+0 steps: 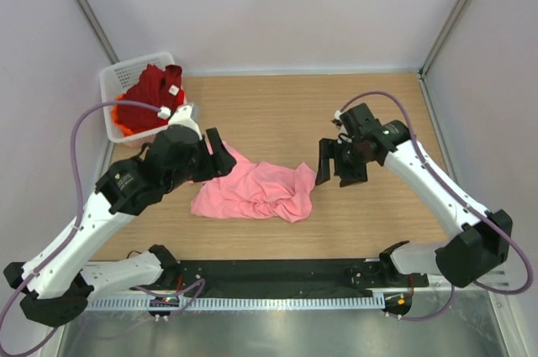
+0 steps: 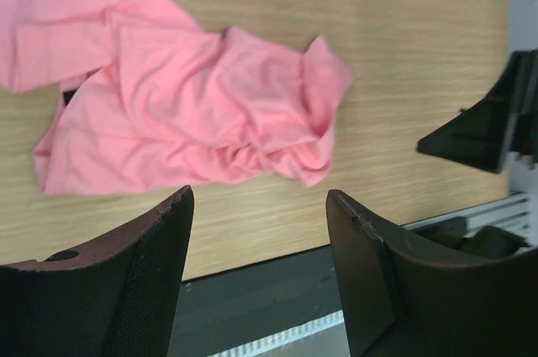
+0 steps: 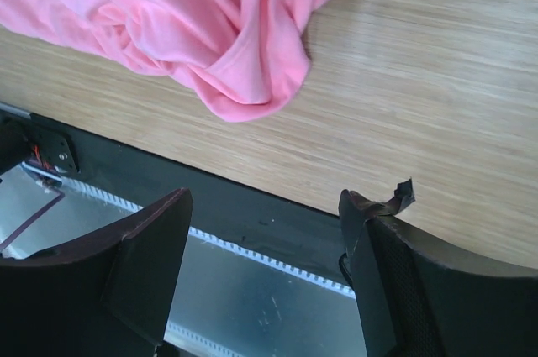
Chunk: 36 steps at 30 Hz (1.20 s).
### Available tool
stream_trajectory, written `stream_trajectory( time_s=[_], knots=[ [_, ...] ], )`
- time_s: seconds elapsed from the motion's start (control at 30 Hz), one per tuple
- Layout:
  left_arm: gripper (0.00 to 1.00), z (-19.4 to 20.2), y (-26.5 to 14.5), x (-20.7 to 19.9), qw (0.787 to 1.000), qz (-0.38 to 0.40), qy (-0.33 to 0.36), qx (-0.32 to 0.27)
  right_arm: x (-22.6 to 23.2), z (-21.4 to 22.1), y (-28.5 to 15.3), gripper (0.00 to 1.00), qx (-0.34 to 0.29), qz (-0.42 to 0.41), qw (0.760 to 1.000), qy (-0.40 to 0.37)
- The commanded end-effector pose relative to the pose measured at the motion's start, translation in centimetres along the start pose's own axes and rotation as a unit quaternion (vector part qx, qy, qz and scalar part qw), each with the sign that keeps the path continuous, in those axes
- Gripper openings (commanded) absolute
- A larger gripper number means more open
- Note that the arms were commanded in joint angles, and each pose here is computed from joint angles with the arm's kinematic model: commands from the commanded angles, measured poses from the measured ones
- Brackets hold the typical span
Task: Fold and stack the t-shirts
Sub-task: Move the tshirt to the center of the board, then flatten the tshirt out
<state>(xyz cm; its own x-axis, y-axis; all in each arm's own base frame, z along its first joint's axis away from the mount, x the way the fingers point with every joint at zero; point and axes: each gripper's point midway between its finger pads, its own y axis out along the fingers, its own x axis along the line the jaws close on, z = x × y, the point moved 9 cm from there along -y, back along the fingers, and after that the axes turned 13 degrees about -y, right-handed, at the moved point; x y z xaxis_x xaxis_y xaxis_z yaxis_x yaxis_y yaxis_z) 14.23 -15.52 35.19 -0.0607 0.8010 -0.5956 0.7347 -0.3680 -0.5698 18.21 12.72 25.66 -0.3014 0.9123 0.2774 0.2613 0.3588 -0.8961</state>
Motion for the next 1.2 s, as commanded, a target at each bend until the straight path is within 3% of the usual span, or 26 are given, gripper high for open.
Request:
stream_trajectory(
  time_s=[0.0, 0.2, 0.37, 0.47, 0.57, 0.63, 0.87, 0.97, 1.0, 1.1, 1.17],
  knots=[
    [0.66, 3.3, 3.9, 3.9, 0.991, -0.112, 0.034, 0.061, 1.9, -1.6, 3.0, 0.78, 0.001, -0.062, 0.998, -0.012],
    [0.56, 5.8, 11.2, 6.2, 0.979, -0.149, 0.013, 0.141, 2.9, -2.8, 8.6, 0.69, 0.063, -0.046, 0.997, -0.020],
    [0.67, 6.7, 15.3, 7.6, 0.961, -0.203, 0.001, 0.190, 3.2, -1.9, 11.3, 0.70, 0.098, -0.054, 0.994, -0.002],
    [0.66, 6.5, 16.8, 8.2, 0.956, -0.221, -0.002, 0.191, 2.9, -2.0, 13.0, 0.68, 0.105, -0.045, 0.993, 0.002],
    [0.64, 6.9, 18.2, 8.7, 0.953, -0.225, -0.004, 0.204, 2.8, -2.3, 13.8, 0.59, 0.109, -0.046, 0.993, -0.002],
    [0.58, 6.9, 18.9, 9.0, 0.949, -0.231, -0.008, 0.214, 2.6, -2.6, 13.7, 0.50, 0.101, -0.030, 0.994, -0.008],
    [0.42, 7.6, 21.9, 9.8, 0.947, -0.230, -0.010, 0.224, 1.4, -2.5, 14.3, 0.39, 0.099, -0.017, 0.995, -0.014],
    [0.21, 7.6, 22.4, 9.6, 0.947, -0.224, -0.008, 0.231, 1.2, -2.5, 14.7, 0.24, 0.101, -0.016, 0.995, -0.017],
    [0.01, 7.5, 22.5, 9.5, 0.947, -0.222, -0.006, 0.232, 1.2, -2.5, 14.6, 0.14, 0.100, -0.015, 0.995, -0.019],
    [0.00, 5.4, 20.7, 7.4, 0.960, -0.194, -0.006, 0.204, 1.2, -2.9, 12.5, 0.01, 0.078, 0.006, 0.997, -0.025],
    [0.00, 3.4, 18.5, 5.7, 0.969, -0.177, -0.007, 0.173, 1.4, -3.3, 9.7, 0.01, 0.048, 0.021, 0.998, -0.033]
  ],
)
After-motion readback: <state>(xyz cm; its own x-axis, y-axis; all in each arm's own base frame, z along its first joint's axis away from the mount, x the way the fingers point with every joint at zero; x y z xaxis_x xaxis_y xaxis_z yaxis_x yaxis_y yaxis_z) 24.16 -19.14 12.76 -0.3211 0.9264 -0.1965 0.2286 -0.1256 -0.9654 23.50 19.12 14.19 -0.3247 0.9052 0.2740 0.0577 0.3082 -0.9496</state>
